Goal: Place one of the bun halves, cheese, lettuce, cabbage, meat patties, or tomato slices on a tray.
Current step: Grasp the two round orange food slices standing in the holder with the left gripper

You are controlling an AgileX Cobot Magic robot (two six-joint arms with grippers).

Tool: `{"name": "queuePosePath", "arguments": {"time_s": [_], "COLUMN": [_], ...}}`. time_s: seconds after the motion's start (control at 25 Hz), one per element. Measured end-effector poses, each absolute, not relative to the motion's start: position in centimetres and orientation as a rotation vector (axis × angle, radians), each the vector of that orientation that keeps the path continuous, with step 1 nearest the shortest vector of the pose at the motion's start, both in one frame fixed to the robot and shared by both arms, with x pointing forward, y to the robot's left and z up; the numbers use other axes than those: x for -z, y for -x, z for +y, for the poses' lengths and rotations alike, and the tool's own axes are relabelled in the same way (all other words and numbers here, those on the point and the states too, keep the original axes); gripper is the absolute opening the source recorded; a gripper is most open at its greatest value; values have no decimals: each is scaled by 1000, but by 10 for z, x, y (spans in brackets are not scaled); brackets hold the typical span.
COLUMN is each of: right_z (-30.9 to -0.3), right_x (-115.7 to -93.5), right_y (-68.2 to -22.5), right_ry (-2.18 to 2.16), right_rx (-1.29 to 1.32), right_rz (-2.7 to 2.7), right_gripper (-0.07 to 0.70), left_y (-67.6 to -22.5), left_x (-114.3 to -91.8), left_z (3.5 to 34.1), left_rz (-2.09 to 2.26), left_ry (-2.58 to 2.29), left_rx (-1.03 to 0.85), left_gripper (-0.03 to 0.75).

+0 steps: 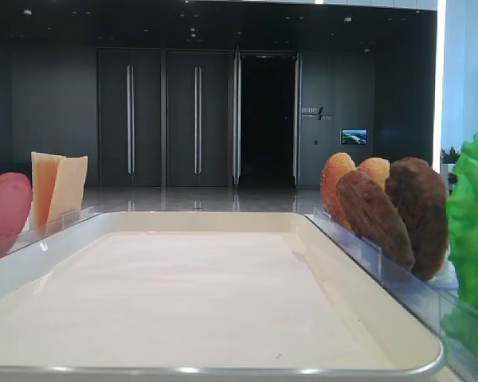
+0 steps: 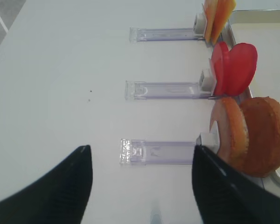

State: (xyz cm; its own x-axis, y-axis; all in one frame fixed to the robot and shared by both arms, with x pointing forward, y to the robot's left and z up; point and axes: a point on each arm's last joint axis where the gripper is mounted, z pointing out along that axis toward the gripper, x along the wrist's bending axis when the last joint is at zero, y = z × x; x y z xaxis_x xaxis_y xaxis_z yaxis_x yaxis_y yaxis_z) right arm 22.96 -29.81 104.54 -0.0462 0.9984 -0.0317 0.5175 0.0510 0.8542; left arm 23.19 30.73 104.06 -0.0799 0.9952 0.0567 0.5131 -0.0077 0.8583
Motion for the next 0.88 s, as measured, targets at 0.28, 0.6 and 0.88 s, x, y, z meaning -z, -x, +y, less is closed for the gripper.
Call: {"name": "queuePosePath", "arguments": {"time_s": [0.28,0.6,0.88], "right_z": [-298,-298,-298], "right_x": [-1045,-1045,-1045], "right_y": [-230,-230,-230], "right_ry": [-1545,-1545,-1545], "right_rx": [-894,-894,-894], "right_rz": [1648,1648,1648], "right_gripper": [470,470,470], "left_y": [-232,-242,-273], "left_x": [-1041,-1058,-1100], "left_z": [307,308,307], "left_rz": [1655,1791,1922], "left_ry": [-1578,-1652,-1644], "left_rx": [-1000,-872,-719], "left_gripper": [506,506,506]}}
